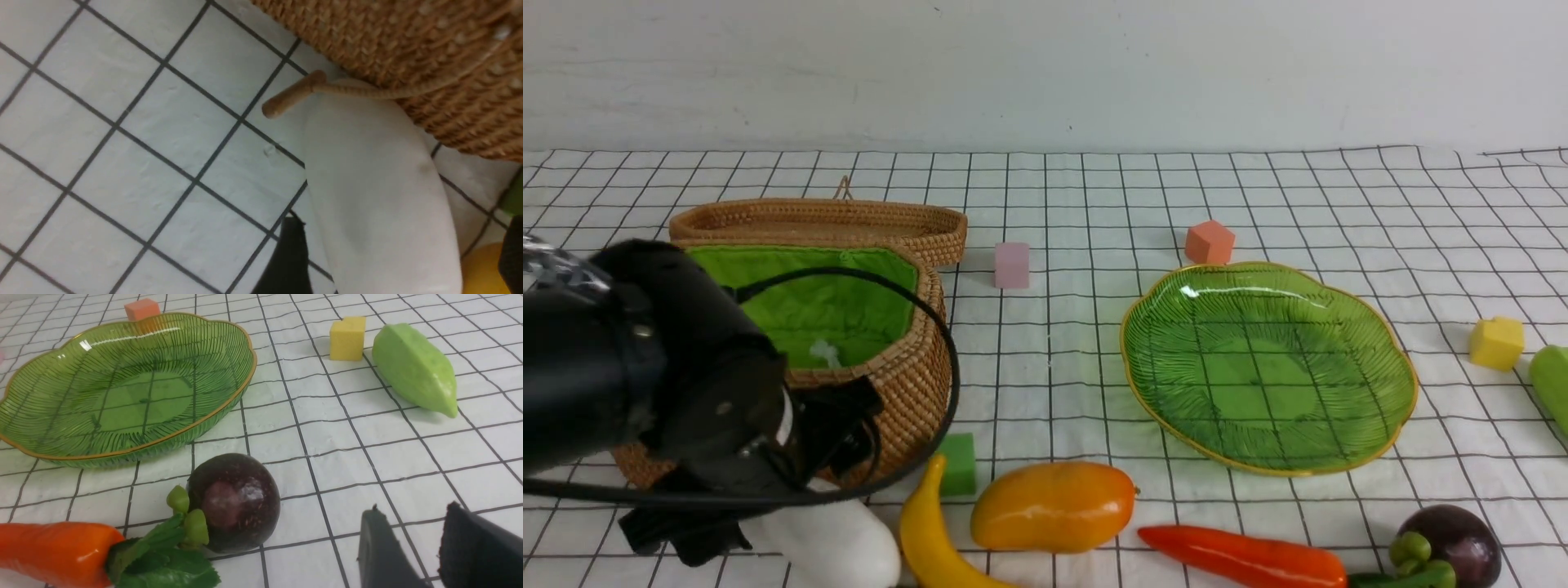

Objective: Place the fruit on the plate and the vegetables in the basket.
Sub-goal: Take a daikon with your left arm and place it on the basket on the left.

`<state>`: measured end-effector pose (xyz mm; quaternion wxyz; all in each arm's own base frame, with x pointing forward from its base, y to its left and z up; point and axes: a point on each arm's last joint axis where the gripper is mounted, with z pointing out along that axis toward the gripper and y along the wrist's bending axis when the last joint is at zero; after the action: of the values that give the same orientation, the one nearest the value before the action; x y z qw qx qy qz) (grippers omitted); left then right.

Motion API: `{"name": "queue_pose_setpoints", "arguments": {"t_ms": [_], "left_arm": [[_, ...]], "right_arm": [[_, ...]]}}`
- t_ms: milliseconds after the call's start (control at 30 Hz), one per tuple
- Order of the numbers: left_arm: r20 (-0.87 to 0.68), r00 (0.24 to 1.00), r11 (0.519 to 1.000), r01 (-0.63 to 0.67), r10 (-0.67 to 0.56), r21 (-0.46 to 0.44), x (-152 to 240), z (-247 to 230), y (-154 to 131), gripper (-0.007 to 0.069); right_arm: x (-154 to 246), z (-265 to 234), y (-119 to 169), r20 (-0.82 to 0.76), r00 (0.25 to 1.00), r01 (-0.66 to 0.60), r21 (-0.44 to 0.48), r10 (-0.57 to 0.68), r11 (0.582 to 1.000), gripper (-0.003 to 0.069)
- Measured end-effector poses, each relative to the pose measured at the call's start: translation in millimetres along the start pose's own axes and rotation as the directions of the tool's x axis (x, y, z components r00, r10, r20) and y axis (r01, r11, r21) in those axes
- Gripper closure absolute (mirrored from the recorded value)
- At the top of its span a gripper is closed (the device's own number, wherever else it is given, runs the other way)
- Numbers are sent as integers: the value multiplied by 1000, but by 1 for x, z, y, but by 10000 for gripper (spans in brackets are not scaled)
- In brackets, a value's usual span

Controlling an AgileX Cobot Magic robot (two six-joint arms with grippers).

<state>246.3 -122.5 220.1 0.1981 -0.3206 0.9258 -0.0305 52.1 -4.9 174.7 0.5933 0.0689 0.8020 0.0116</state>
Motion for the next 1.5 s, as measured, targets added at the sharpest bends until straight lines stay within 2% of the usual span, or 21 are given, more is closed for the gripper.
{"name": "queue_pose_setpoints", "arguments": {"t_ms": [200,400,533,667,700,733,767,800,833,900,933,1000,1033,1133,1233,1267,1333,1367,1433,1467,1500], "left_arm": [[-44,999,999,-23,21,-43,9,39,-10,60],[-49,998,998,-30,27,-61,10,44,-12,93],[-52,993,992,-107,103,-70,7,31,-7,116],[-68,977,977,-206,203,-50,4,-2,4,138],[-93,965,967,-251,247,-36,4,-22,13,259],[-86,966,968,-248,245,-28,4,-25,14,280],[-94,961,965,-261,260,-1,3,-46,22,452],[-81,962,966,-258,259,22,1,-56,24,493],[-34,969,966,-240,244,99,-4,-86,31,606],[49,978,958,-210,204,194,-14,-118,35,638],[57,979,957,-206,198,204,-15,-121,35,638],[173,981,945,-140,91,294,-39,-162,41,638],[194,979,947,-124,67,297,-46,-168,44,638],[210,977,965,-95,43,243,-57,-173,52,638],[150,978,978,-165,146,129,-55,-162,53,620],[146,977,977,-172,153,125,-55,-162,54,615],[73,962,960,-269,263,83,-51,-149,48,547],[65,961,958,-275,270,84,-50,-148,47,540],[-10,937,936,-348,349,54,-46,-128,40,412],[-22,935,934,-353,354,47,-46,-124,39,400],[-86,915,918,-396,395,6,-40,-103,38,277]], "right_arm": [[0,0,0,0,1000,0,0,0,1000,414],[0,0,0,0,1000,0,0,0,1000,414],[0,0,0,0,1000,0,0,0,1000,414],[0,0,0,0,1000,0,0,0,1000,414],[0,0,0,0,1000,0,0,0,1000,414],[0,0,0,0,1000,0,0,0,1000,414],[0,0,0,0,1000,0,0,0,1000,414],[0,0,0,0,1000,0,0,0,1000,414],[0,0,0,0,1000,0,0,0,1000,414],[0,0,0,0,1000,0,0,0,1000,414],[0,0,0,0,1000,0,0,0,1000,414],[0,0,0,0,1000,0,0,0,1000,414],[0,0,0,0,1000,0,0,0,1000,414],[0,0,0,0,1000,0,0,0,1000,414],[0,0,0,0,1000,0,0,0,1000,414],[0,0,0,0,1000,0,0,0,1000,414],[0,0,0,0,1000,0,0,0,1000,414],[0,0,0,0,1000,0,0,0,1000,414],[0,0,0,0,1000,0,0,0,1000,414],[0,0,0,0,1000,0,0,0,1000,414],[0,0,0,0,1000,0,0,0,1000,414]]}}
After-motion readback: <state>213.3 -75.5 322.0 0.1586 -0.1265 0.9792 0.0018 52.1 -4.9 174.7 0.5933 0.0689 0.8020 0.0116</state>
